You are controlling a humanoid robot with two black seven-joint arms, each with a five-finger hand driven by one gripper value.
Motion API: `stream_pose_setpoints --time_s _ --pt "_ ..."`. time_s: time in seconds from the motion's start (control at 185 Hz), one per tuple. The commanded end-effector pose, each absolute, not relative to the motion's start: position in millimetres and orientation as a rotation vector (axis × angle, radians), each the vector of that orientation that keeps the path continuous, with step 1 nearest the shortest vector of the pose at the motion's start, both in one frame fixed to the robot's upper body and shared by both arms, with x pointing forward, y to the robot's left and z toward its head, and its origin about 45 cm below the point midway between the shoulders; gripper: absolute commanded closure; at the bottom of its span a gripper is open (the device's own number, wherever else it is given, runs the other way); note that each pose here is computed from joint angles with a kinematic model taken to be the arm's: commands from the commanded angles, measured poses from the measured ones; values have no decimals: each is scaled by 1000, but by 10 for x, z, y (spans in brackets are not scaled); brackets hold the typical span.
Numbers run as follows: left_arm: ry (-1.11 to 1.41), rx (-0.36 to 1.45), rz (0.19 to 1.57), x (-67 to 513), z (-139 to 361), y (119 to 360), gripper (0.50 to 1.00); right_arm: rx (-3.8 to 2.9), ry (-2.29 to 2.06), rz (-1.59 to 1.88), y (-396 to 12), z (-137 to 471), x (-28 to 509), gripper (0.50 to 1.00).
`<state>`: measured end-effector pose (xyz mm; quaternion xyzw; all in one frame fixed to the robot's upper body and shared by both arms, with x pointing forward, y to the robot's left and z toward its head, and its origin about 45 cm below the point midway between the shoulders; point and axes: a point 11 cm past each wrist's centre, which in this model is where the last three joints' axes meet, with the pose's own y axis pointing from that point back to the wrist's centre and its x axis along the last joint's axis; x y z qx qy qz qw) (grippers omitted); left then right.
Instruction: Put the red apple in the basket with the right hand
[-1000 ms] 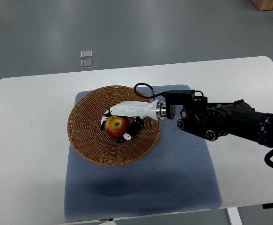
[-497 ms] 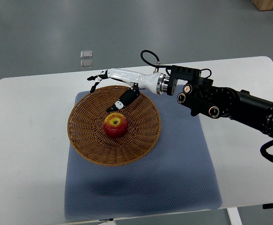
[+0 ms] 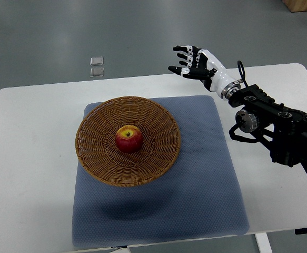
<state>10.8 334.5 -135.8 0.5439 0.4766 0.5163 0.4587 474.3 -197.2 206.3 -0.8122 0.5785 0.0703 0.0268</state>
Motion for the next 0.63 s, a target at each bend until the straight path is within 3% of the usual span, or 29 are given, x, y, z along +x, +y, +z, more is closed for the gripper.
stream_pose_setpoints --time_s 0.0,0.308,0.627 --pt "1174 1340 1272 107 -1358 3346 500 -2343 1940 367 -2201 1846 4679 595" --pt "1174 1340 1272 107 -1358 3346 500 -2157 2023 533 -2470 1552 4508 589" --pt "1175 1339 1273 108 -1358 3346 500 -2170 2008 498 -2441 1618 4542 587"
